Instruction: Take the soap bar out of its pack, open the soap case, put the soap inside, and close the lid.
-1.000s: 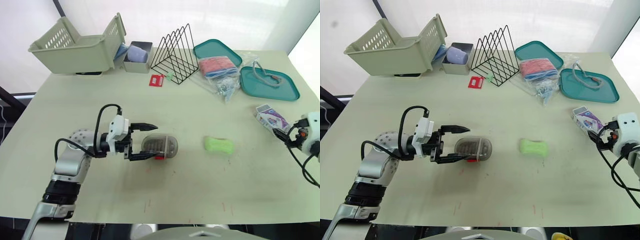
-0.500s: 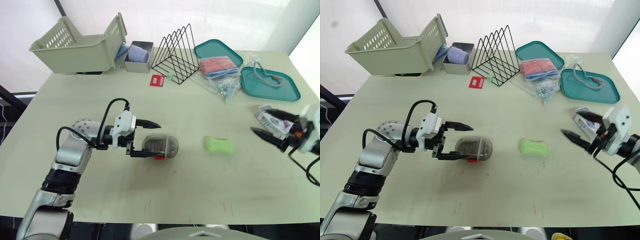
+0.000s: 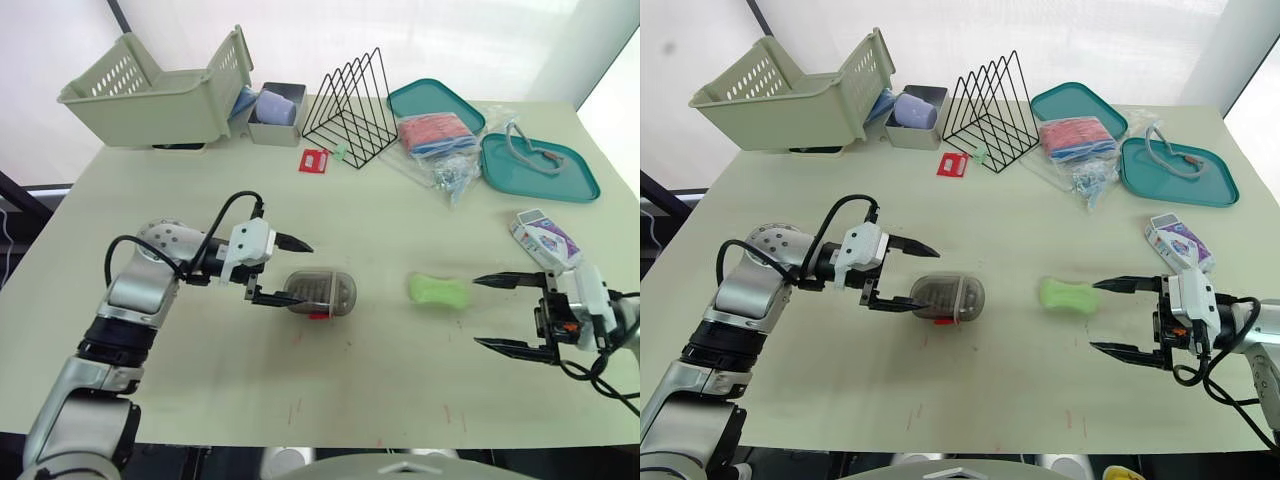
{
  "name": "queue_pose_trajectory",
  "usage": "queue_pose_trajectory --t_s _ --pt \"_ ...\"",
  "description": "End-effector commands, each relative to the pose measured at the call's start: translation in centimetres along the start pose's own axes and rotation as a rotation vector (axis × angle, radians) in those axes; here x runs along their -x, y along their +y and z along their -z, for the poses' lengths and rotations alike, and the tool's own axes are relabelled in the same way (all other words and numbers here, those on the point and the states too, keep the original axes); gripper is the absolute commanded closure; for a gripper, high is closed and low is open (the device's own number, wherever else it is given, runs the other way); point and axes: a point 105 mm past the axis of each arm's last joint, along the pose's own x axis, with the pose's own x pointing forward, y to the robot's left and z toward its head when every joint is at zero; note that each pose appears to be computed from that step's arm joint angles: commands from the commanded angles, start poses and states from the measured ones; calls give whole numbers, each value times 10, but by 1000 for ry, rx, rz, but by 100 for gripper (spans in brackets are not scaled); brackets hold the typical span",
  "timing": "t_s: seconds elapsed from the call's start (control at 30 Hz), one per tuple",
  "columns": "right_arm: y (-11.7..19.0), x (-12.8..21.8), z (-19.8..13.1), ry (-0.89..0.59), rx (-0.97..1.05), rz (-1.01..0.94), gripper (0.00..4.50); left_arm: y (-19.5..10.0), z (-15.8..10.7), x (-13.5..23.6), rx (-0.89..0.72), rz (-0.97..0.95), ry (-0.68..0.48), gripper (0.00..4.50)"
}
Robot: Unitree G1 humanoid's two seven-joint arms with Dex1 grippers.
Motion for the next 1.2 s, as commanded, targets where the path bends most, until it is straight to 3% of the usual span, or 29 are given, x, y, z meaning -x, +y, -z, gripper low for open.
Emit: queue_pose_trajectory --t_s 0.03,0.33,1.0,1.2 --pt "-3 21 -4 -17 7 77 10 1 -5 2 -33 -3 0 0" --pt "10 54 12 72 -24 124 10 -2 -3 3 -30 27 27 0" --pt "8 42 12 60 -24 131 10 -10 25 1 -50 56 143 0" --pt "6 43 12 68 -26 129 10 -11 20 -10 -51 60 120 0"
